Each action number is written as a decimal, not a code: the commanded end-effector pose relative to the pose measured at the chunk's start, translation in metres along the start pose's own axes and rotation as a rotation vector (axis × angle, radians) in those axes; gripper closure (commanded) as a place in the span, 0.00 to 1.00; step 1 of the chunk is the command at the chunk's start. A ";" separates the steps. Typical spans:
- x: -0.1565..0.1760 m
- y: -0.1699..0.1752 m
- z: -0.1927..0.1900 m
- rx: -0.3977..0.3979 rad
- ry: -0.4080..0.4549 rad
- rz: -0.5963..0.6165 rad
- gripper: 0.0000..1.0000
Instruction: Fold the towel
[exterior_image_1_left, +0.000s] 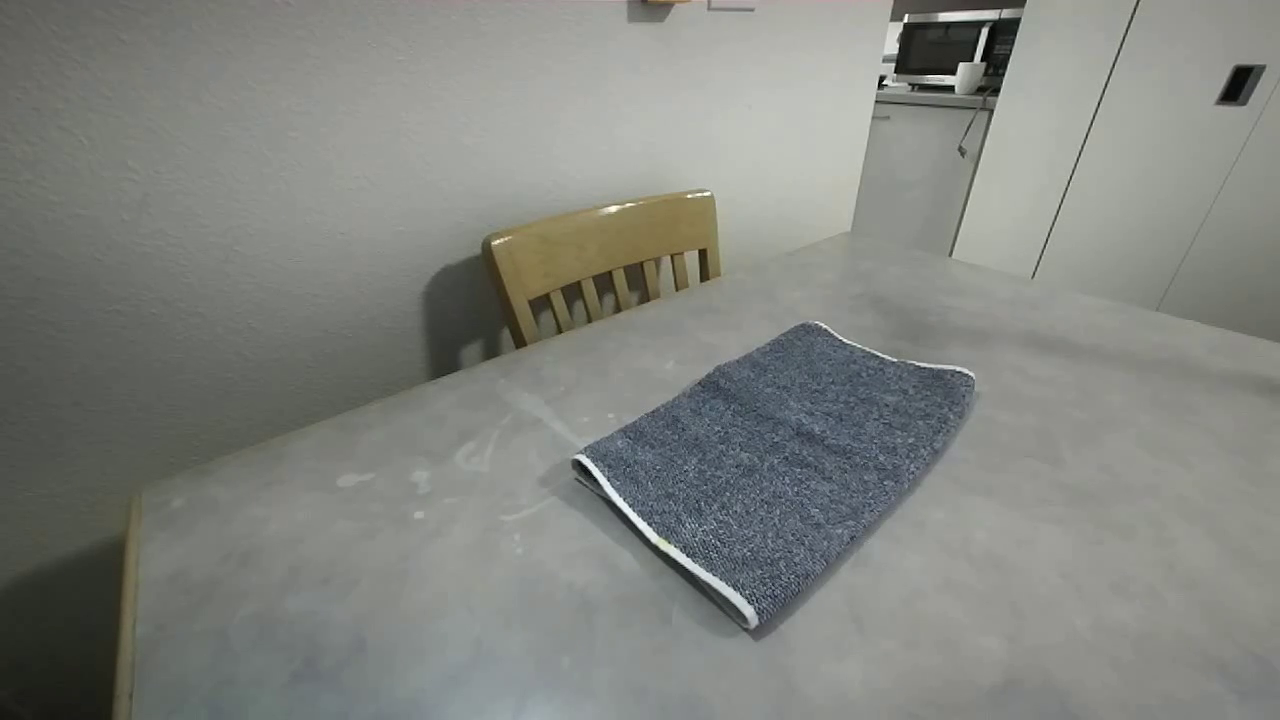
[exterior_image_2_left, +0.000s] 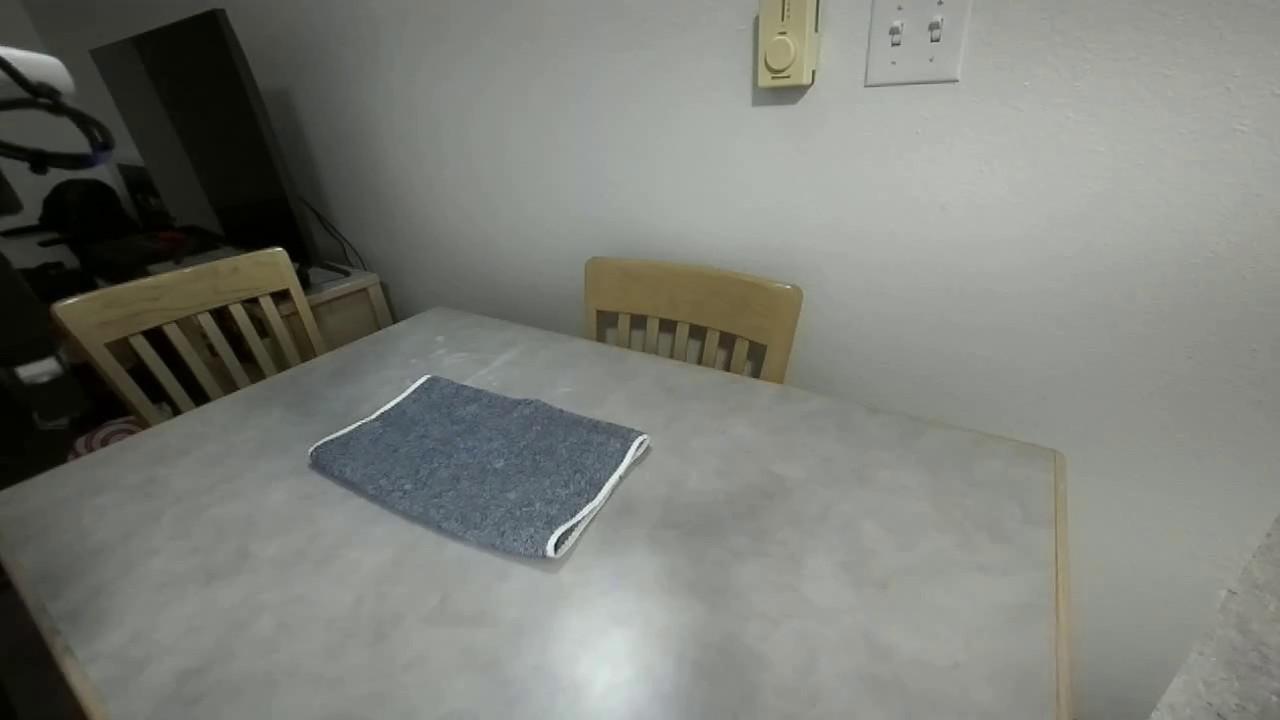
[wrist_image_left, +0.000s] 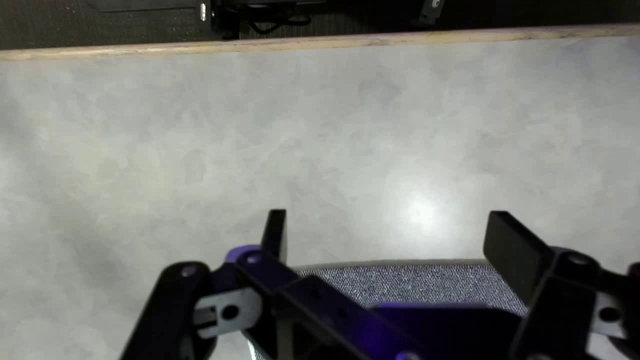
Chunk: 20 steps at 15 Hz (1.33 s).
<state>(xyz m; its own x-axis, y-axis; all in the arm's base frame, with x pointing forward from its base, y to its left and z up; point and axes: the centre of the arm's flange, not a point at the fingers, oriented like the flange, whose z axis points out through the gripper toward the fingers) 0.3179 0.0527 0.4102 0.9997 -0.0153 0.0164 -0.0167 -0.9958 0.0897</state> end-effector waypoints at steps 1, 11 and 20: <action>0.034 -0.024 0.028 0.018 -0.030 -0.005 0.00; 0.042 -0.022 0.034 0.008 0.022 0.038 0.00; 0.160 -0.065 0.068 0.012 0.016 -0.040 0.00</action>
<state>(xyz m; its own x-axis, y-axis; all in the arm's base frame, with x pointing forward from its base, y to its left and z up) 0.4162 0.0963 0.3644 0.9958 -0.0022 0.0920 -0.0075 -0.9984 0.0567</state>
